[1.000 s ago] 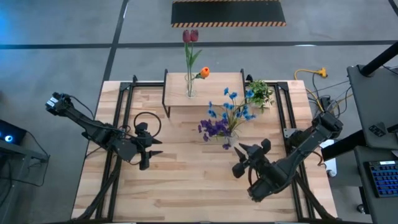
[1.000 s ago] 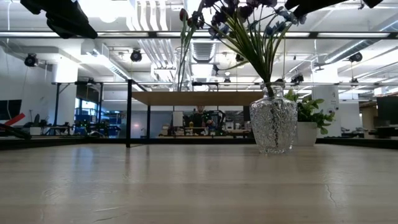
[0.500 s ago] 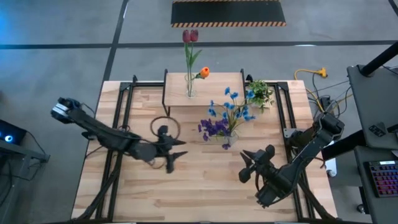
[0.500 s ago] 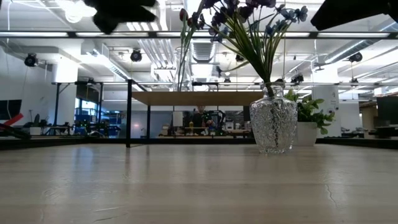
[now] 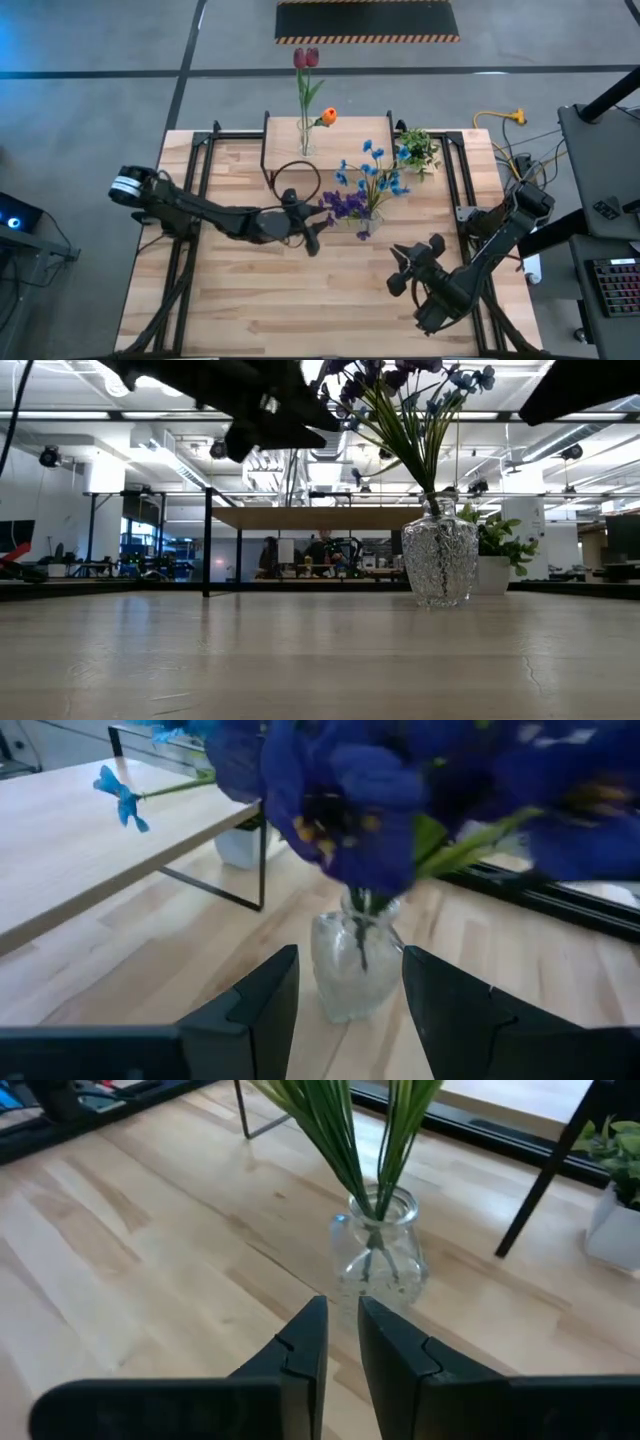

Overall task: Pick and place flowers into a vace then onto a shelf
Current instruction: Put the transparent vase with the flowers on the shelf

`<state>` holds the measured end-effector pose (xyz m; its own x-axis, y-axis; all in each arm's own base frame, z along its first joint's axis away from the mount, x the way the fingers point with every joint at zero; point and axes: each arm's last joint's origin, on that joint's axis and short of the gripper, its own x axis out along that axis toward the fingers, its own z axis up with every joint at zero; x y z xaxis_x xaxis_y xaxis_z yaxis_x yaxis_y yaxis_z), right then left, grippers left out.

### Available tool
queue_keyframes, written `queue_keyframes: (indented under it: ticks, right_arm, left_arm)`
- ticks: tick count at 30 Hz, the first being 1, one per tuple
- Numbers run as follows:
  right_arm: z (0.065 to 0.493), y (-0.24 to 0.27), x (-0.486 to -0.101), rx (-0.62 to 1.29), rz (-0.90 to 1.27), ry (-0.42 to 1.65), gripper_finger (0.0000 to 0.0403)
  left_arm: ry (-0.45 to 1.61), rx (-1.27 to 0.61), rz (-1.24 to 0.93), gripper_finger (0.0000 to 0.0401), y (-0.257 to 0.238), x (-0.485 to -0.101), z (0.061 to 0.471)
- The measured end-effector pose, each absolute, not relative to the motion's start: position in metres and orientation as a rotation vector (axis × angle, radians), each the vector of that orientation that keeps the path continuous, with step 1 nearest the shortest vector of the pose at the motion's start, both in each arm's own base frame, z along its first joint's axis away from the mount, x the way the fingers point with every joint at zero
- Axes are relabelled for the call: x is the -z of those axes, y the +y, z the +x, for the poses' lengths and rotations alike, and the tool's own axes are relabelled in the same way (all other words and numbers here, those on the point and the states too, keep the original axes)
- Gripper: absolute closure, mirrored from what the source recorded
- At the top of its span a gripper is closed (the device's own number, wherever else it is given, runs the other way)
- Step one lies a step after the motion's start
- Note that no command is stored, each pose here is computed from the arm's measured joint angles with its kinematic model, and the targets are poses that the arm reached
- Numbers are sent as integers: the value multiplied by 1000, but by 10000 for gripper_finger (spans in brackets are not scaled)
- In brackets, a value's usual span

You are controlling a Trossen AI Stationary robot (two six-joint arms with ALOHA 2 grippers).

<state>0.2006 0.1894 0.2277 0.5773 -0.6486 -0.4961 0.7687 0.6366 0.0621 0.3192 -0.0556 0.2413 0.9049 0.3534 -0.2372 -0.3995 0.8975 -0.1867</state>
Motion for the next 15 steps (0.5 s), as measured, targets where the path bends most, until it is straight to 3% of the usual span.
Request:
queue_keyframes:
  ticks: [15]
  right_arm:
    - [197, 189, -220, 838, 278, 462, 351]
  left_arm:
    - [133, -391, -190, 237, -40, -254, 366]
